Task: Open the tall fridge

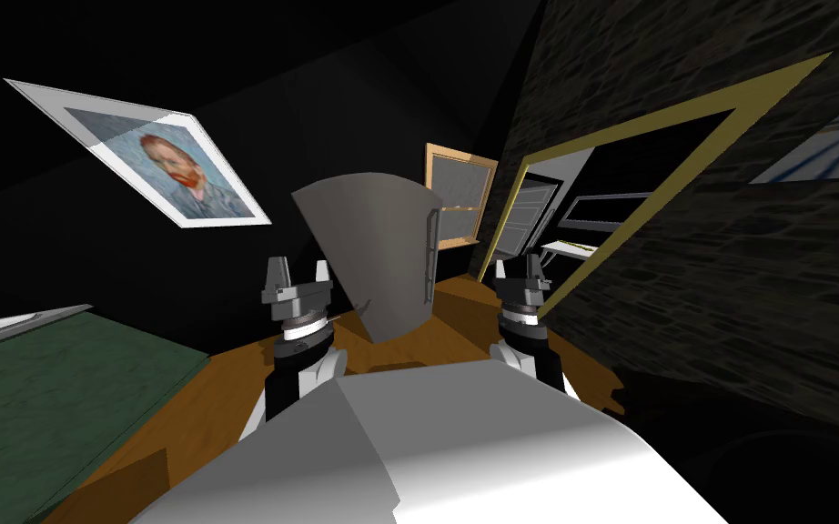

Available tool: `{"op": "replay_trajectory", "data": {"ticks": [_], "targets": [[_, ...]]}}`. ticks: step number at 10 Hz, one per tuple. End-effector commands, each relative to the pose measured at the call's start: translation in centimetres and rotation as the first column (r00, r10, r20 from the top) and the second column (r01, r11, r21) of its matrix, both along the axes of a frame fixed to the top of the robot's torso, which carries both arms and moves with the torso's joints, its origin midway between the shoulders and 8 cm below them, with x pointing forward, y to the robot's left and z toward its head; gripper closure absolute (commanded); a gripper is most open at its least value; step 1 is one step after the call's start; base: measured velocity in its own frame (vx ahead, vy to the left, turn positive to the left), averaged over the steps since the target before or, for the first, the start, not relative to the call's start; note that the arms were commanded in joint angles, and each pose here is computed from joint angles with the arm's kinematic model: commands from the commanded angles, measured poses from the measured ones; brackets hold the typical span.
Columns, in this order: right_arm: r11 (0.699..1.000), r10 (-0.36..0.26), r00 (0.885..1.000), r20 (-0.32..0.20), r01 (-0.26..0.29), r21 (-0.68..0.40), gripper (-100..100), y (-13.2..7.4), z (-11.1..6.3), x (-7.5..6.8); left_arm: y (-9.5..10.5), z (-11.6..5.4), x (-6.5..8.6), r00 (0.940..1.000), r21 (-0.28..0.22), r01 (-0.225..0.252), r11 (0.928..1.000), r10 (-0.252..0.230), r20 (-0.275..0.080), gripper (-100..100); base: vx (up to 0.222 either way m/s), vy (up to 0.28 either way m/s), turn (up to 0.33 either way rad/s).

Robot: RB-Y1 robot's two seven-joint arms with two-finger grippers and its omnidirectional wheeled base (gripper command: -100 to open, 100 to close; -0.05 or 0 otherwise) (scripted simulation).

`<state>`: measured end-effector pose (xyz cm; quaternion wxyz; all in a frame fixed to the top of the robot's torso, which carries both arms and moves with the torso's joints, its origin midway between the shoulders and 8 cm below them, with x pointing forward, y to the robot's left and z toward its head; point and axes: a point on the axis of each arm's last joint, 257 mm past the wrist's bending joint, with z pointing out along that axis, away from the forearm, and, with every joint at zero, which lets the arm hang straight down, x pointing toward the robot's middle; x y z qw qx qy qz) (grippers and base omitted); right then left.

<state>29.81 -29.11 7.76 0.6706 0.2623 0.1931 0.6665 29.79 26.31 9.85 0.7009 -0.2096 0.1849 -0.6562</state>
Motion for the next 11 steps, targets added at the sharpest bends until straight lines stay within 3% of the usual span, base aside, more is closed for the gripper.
{"op": "replay_trajectory", "data": {"ticks": [1,9,10,11], "targets": [[1.0,0.0,1.0,0.0,0.0,0.0,0,0.0,0.0,0.0,0.0,0.0,0.0,1.0,0.0,0.0,1.0,0.0,0.0,0,0.0,0.0,0.0],[1.0,0.0,1.0,0.0,0.0,0.0,0,0.0,0.0,0.0,0.0,0.0,0.0,1.0,0.0,0.0,1.0,0.0,0.0,0,0.0,0.0,0.0],[1.0,0.0,1.0,0.0,0.0,0.0,0,0.0,0.0,0.0,-0.6,-0.4,0.8,0.9996,0.031,0.02,0.9993,-0.02,-0.019,-100,0.004,0.001,-0.03],[1.0,0.0,1.0,0.0,0.0,0.0,0,0.0,0.0,0.0,-1.0,-0.9,1.6,0.9988,0.051,0.035,0.9981,-0.033,-0.036,-100,-0.002,0.003,-0.063]]}}
